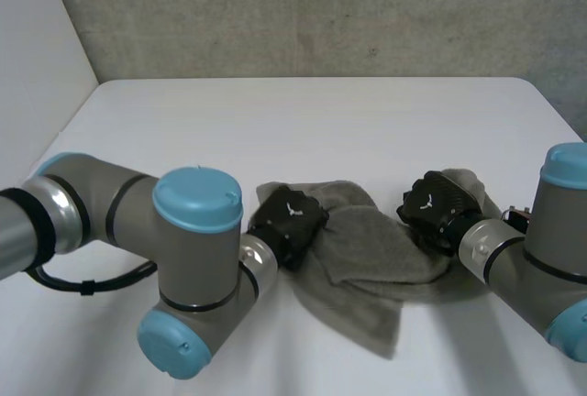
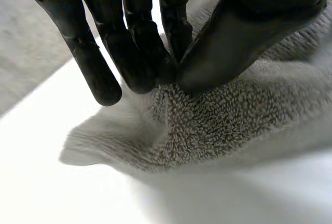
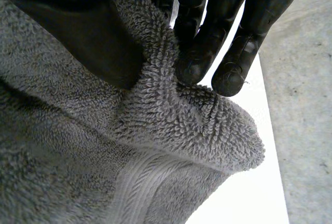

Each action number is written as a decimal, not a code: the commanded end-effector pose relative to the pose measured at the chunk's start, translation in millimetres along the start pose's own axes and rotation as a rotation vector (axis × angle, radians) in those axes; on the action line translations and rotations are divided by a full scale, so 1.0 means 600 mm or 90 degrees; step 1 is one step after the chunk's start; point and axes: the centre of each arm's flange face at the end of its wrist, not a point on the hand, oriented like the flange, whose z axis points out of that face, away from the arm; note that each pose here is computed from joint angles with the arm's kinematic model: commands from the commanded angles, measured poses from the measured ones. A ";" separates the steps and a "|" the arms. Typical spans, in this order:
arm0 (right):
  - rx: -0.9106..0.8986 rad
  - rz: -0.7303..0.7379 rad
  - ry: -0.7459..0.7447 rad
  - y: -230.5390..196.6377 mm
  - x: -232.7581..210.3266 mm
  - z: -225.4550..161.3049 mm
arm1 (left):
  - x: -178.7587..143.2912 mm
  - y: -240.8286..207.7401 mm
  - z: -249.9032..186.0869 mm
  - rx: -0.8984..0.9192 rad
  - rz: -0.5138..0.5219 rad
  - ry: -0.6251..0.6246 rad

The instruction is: Fold the towel.

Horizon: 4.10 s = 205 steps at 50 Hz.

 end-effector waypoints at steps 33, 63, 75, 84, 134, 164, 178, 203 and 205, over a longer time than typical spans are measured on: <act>0.086 0.317 -0.009 -0.176 0.179 -0.071 | -0.148 -0.186 -0.217 0.164 -0.084 -0.091; 0.088 0.337 0.063 -0.136 0.124 -0.026 | -0.226 -0.049 -0.096 -0.005 -0.143 -0.186; -0.010 0.308 -0.007 -0.057 0.061 -0.016 | -0.125 -0.059 -0.142 0.054 -0.116 -0.027; -0.043 0.310 0.029 0.023 0.048 0.059 | -0.087 -0.038 -0.074 0.058 -0.079 0.012; -0.027 0.336 0.081 0.051 0.037 0.164 | -0.288 -0.029 -0.142 0.007 -0.095 -0.343; 0.075 0.445 -0.100 -0.116 -0.061 0.104 | -0.319 -0.030 -0.156 0.036 -0.158 -0.356; 0.074 0.488 -0.138 -0.129 -0.103 0.121 | -0.318 -0.104 -0.200 0.165 -0.197 -0.318; 0.005 0.343 -0.236 -0.162 0.057 -0.080 | -0.318 -0.096 -0.217 0.142 -0.191 -0.300; 0.005 0.330 -0.225 -0.165 0.066 -0.077 | -0.323 -0.097 -0.217 0.143 -0.184 -0.293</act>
